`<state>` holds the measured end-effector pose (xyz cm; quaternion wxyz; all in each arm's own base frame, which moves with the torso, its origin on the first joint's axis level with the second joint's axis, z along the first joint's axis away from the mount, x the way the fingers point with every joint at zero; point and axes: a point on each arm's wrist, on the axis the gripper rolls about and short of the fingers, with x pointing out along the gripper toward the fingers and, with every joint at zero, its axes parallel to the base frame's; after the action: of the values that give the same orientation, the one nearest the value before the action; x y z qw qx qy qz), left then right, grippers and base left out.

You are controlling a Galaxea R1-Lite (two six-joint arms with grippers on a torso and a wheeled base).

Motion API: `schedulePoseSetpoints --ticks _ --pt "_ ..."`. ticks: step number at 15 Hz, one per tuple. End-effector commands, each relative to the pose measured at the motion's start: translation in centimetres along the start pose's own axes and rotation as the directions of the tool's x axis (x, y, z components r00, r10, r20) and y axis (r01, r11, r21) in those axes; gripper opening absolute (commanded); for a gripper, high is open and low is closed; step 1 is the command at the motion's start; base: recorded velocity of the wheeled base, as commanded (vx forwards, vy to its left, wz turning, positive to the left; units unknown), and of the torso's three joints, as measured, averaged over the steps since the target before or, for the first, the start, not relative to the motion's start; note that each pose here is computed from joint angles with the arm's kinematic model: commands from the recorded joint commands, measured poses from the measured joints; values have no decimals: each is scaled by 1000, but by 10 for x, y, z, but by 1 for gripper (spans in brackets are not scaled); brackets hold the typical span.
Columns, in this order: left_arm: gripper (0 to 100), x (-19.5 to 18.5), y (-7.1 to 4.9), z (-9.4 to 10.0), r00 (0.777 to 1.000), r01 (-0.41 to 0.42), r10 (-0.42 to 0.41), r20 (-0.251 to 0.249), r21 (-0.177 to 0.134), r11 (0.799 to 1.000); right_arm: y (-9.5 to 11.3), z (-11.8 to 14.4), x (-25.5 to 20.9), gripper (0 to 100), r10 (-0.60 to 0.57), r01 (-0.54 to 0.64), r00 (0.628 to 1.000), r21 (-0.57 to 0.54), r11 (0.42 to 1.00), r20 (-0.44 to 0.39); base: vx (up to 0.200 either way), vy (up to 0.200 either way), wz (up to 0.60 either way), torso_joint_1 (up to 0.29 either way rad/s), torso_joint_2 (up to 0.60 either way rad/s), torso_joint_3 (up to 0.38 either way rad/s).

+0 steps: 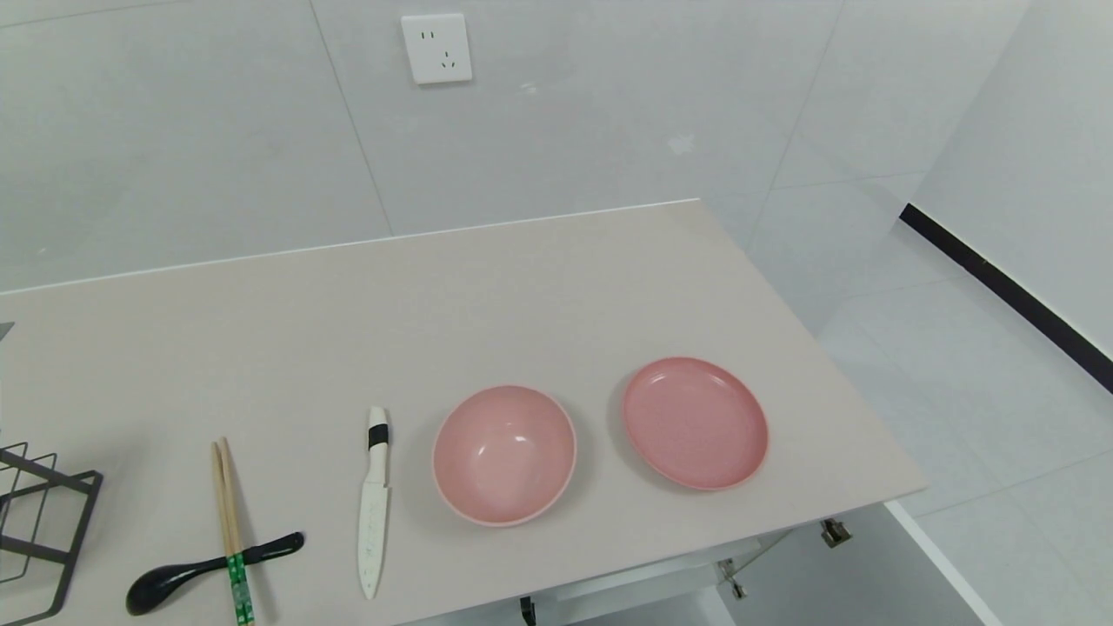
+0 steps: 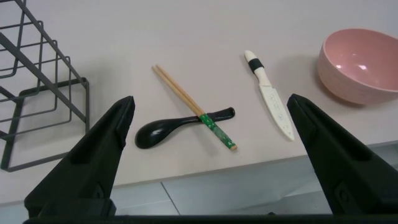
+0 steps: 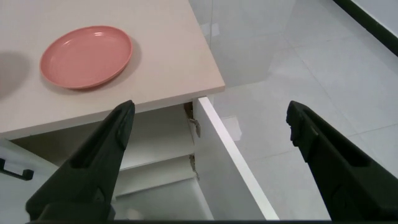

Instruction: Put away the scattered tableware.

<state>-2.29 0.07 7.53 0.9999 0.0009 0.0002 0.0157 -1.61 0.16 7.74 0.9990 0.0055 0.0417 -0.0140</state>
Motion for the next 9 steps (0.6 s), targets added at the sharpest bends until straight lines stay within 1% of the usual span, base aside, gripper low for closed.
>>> schedulePoseSetpoints --ticks 1,9 --pt "100 0 0 0 1000 1 -1 -1 1 1000 0 0 0 100 2 -2 1000 -3 1000 1 0 0 0 0 0 0" --pt "100 0 0 0 1000 5 -5 -1 0 1000 0 0 0 100 9 -9 1000 9 1000 1 0 0 0 0 0 0"
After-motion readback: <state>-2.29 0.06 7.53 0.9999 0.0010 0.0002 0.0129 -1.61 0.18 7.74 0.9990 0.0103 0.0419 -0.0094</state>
